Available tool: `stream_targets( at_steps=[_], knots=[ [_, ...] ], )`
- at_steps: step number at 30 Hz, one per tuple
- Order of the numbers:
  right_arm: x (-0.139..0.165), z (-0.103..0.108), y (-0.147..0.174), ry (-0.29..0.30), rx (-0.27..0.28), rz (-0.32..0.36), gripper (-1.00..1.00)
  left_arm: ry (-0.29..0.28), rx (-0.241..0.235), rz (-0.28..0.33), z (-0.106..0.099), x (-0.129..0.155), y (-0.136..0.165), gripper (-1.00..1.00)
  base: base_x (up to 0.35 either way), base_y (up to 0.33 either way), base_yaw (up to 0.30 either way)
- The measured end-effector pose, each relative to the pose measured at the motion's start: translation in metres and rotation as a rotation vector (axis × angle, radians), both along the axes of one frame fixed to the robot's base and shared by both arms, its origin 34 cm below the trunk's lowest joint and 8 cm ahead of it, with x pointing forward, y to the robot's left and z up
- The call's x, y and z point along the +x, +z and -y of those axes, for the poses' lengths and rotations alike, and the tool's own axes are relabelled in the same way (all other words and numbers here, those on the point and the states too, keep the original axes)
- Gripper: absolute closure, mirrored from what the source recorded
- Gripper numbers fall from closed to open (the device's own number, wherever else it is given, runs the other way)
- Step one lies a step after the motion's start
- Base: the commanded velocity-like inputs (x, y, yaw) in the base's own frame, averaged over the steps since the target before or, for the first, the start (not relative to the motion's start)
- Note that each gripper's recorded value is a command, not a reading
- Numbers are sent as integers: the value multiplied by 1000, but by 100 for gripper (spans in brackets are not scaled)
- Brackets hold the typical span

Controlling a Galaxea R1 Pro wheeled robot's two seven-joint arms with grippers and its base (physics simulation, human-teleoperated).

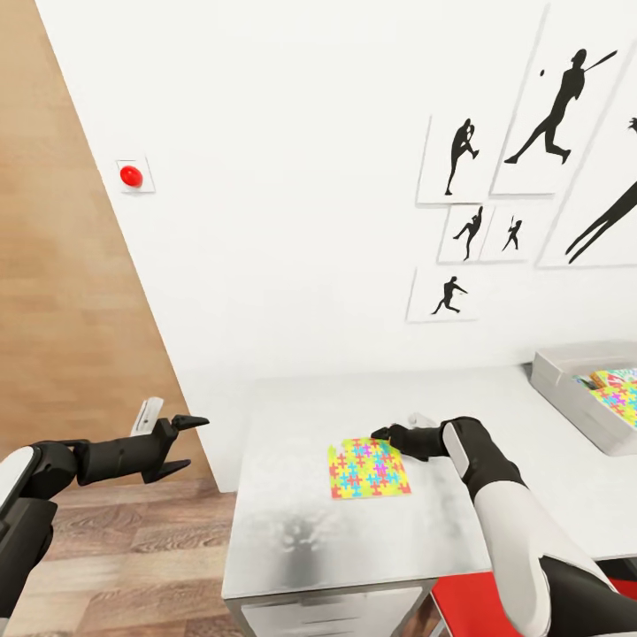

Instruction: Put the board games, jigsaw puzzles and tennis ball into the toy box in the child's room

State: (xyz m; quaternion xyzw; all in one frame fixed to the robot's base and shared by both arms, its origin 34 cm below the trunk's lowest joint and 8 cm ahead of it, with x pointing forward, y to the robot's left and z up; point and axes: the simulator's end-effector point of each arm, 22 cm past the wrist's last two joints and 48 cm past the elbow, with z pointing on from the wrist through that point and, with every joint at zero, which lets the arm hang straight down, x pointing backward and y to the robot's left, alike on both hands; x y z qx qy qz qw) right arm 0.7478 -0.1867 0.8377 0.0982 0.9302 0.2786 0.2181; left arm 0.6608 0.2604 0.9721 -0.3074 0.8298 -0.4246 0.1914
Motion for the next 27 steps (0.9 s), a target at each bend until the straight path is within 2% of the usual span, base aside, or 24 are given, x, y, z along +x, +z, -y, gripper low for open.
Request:
stream_targets(
  at_steps=[12,27],
  knots=[
    [-3,2,-4,-2,-1,-7,-100,1,-3,-7,0,0,-2,-100,-6,33,0],
    [-3,2,-4,-2,0,-7,-100,-1,-4,-4,1,0,-1,-100,-50,281,0]
  ],
)
